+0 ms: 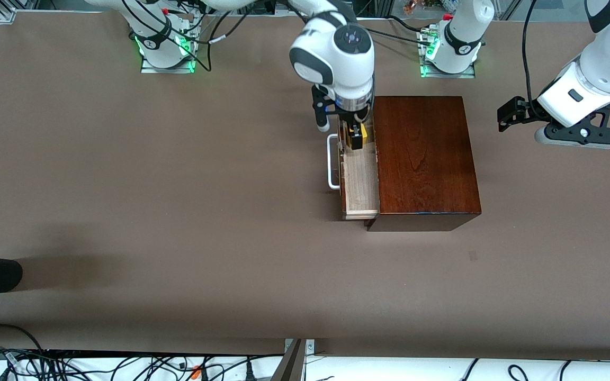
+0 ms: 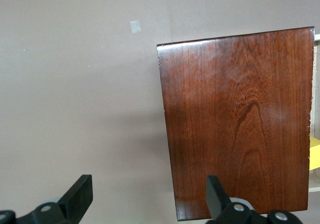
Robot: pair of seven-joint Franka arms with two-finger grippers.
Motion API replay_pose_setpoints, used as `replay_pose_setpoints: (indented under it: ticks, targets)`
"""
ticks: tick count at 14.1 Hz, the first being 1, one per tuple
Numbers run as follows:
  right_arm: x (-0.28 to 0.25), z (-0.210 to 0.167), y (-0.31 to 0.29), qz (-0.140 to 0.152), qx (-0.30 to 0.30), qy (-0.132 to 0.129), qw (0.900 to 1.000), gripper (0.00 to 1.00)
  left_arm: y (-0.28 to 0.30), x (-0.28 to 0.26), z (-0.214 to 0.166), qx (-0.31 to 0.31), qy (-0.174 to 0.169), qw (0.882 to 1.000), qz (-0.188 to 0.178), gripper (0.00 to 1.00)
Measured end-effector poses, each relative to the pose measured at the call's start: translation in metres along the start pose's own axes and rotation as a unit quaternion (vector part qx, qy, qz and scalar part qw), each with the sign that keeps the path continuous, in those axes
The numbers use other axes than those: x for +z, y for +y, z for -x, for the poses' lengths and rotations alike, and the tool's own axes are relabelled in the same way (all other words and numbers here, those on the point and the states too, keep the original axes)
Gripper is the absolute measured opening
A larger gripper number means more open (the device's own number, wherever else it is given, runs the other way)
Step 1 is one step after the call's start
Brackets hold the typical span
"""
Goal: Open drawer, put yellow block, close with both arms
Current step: 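Open the right gripper and raise it away from the drawer, then return the right arm to rest while the left gripper reaches the handle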
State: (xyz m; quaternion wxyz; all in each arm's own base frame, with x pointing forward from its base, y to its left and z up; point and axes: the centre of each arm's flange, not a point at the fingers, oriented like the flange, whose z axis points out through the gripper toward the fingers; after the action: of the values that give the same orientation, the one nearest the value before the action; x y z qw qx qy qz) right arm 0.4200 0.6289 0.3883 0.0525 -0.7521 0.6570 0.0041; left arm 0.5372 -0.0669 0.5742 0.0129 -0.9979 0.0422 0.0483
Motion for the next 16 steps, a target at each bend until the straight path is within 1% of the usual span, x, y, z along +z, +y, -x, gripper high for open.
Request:
replay_pose_setpoints:
  ticks: [2, 4, 6, 8, 9, 10, 12, 13, 15, 16]
  targets:
    - [-0.051, -0.02, -0.012, 0.004, -0.019, 0.018, 1.0, 1.0, 0.0, 0.0, 0.0, 0.0, 0.0, 1.0, 0.0, 1.0]
    - [-0.095, -0.051, -0.025, 0.012, -0.082, 0.035, 0.996, 1.0, 0.0, -0.002, -0.001, 0.0, 0.002, 1.0, 0.0, 1.0]
    - [-0.127, -0.098, -0.044, 0.045, -0.154, 0.049, 0.986, 1.0, 0.0, -0.002, -0.001, 0.0, 0.002, 1.0, 0.0, 1.0]
    - [-0.149, -0.157, -0.067, 0.084, -0.236, 0.055, 0.967, 1.0, 0.0, -0.001, -0.002, 0.0, 0.001, 1.0, 0.0, 1.0]
    - [-0.159, -0.187, -0.078, 0.099, -0.274, 0.055, 0.955, 1.0, 0.0, -0.001, -0.002, 0.0, 0.0, 1.0, 0.0, 1.0]
    - [-0.169, -0.216, -0.089, 0.109, -0.309, 0.055, 0.943, 1.0, 0.0, -0.001, -0.003, 0.0, 0.001, 1.0, 0.0, 1.0]
    - [-0.187, -0.268, -0.101, 0.118, -0.369, 0.058, 0.92, 1.0, 0.001, -0.002, -0.003, 0.001, 0.001, 1.0, 0.002, 1.0]
    - [-0.193, -0.293, -0.103, 0.123, -0.392, 0.056, 0.91, 1.0, 0.003, 0.0, -0.003, 0.002, -0.004, 1.0, 0.007, 1.0]
    - [-0.204, -0.345, -0.103, 0.127, -0.43, 0.042, 0.893, 1.0, 0.01, 0.006, -0.002, 0.018, -0.023, 0.999, 0.014, 1.0]
    - [-0.208, -0.371, -0.103, 0.127, -0.451, 0.037, 0.883, 1.0, 0.016, 0.009, -0.001, 0.043, -0.032, 0.998, 0.019, 1.0]
